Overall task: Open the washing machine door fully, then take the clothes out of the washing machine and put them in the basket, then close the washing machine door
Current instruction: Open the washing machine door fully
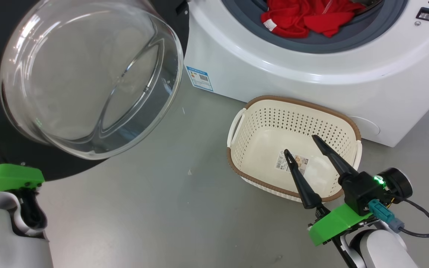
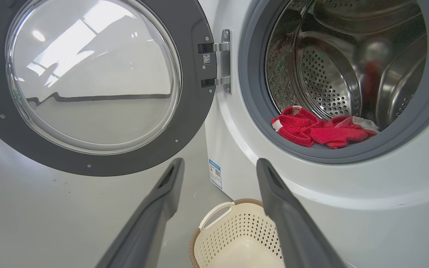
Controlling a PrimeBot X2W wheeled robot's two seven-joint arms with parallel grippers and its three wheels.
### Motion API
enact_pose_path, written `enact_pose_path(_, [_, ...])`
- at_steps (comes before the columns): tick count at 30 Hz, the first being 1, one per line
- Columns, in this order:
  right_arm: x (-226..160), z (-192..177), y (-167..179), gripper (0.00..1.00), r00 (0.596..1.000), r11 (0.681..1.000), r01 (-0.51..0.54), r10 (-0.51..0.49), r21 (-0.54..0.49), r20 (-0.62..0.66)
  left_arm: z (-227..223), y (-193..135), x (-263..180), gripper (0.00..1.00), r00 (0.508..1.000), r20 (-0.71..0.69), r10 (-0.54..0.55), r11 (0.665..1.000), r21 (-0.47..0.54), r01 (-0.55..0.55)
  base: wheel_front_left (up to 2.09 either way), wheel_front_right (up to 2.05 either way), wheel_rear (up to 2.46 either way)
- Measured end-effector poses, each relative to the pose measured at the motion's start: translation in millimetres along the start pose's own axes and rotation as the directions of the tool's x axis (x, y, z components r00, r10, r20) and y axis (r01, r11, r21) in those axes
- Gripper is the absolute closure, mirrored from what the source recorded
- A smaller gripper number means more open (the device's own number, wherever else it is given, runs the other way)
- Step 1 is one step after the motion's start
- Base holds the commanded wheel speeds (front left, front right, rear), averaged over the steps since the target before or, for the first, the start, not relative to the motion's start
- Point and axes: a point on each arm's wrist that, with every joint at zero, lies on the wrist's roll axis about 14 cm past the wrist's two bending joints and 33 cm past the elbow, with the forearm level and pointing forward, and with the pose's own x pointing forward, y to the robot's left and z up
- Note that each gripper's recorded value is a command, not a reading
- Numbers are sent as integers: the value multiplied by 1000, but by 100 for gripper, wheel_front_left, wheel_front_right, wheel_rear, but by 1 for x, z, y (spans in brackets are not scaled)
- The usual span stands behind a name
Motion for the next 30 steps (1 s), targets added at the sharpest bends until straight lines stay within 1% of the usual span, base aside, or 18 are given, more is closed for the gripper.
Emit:
enact_pose_path(7, [0, -1, -1, 0, 1000, 1000, 1, -2, -15, -7, -6, 7, 6, 100, 999, -20, 33, 999, -13, -33, 0, 0, 0])
enact_pose_path(13, [-1, 3, -5, 0, 1000, 1000, 14, -14, -24, 2, -2, 8, 7, 100, 1000, -13, 26, 1000, -4, -26, 0, 0, 0])
enact_pose_path(16, [-2, 5, -8, 0, 1000, 999, 24, -24, -26, 7, 4, 6, 8, 100, 1000, 8, 13, 1000, -8, -13, 0, 0, 0])
enact_pose_path(20, [-5, 7, -12, 0, 999, 999, 38, -38, -26, 14, 20, -5, 12, 100, 998, 61, -33, 999, -14, 34, 0, 0, 0])
enact_pose_path(21, [-5, 8, -13, 0, 999, 999, 41, -40, -27, 18, 24, -10, 12, 67, 996, 76, -48, 999, -16, 49, 0, 0, 0])
enact_pose_path(22, [-6, 8, -14, 0, 999, 999, 44, -44, -25, 18, 28, -15, 13, 48, 994, 89, -65, 998, -18, 67, 0, 0, 0])
enact_pose_path(23, [-7, 9, -15, 0, 999, 999, 48, -48, -23, 22, 32, -20, 12, 4, 992, 102, -79, 996, -22, 82, 0, 0, 0])
enact_pose_path(24, [-8, 9, -16, 0, 998, 998, 53, -53, -20, 24, 36, -25, 12, 0, 988, 117, -96, 995, -26, 100, 0, 0, 0])
enact_pose_path(30, [-16, 13, -27, 0, 995, 996, 93, -93, -2, 47, 53, -60, -4, 0, 958, 186, -220, 973, -29, 229, 0, 0, 0])
